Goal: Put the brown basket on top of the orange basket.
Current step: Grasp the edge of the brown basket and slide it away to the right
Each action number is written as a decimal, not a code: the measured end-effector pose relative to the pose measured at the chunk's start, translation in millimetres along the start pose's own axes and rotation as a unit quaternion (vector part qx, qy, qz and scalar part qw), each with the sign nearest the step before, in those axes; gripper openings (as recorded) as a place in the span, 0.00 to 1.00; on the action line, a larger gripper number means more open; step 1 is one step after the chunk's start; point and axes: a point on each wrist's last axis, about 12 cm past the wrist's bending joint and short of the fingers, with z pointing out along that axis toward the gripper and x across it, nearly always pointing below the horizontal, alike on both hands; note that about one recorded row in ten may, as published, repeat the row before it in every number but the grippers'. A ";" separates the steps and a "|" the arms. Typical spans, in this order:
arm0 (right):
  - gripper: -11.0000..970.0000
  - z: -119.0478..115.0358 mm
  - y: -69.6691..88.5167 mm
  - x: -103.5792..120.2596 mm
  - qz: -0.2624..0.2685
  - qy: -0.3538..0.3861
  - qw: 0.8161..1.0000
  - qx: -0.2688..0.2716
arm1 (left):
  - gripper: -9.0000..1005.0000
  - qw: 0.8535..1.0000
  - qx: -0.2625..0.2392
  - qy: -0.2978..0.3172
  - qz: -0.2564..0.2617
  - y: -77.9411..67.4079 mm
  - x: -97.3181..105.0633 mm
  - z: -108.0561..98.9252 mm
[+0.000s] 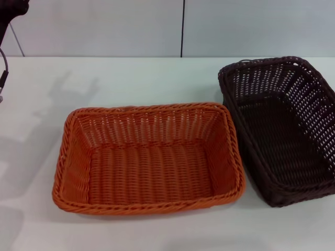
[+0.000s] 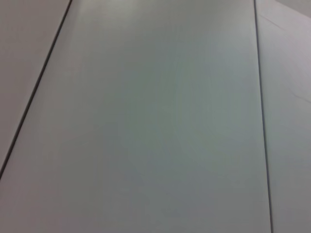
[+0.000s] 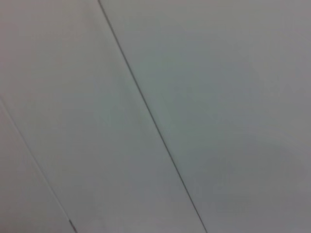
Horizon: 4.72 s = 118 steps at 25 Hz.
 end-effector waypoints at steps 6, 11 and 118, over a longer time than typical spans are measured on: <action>0.73 -21.1 -17.9 20.3 0.083 -0.058 0.995 0.014 | 0.84 1.000 0.001 0.000 0.003 -0.7 -0.2 7.4; 0.73 -31.8 -36.3 22.8 0.140 -0.077 0.987 0.026 | 0.84 1.000 -0.001 0.003 0.002 -1.1 1.1 12.8; 0.73 -29.2 15.3 79.7 0.153 0.321 0.932 0.068 | 0.83 0.997 -0.072 0.029 -0.019 10.4 10.8 22.4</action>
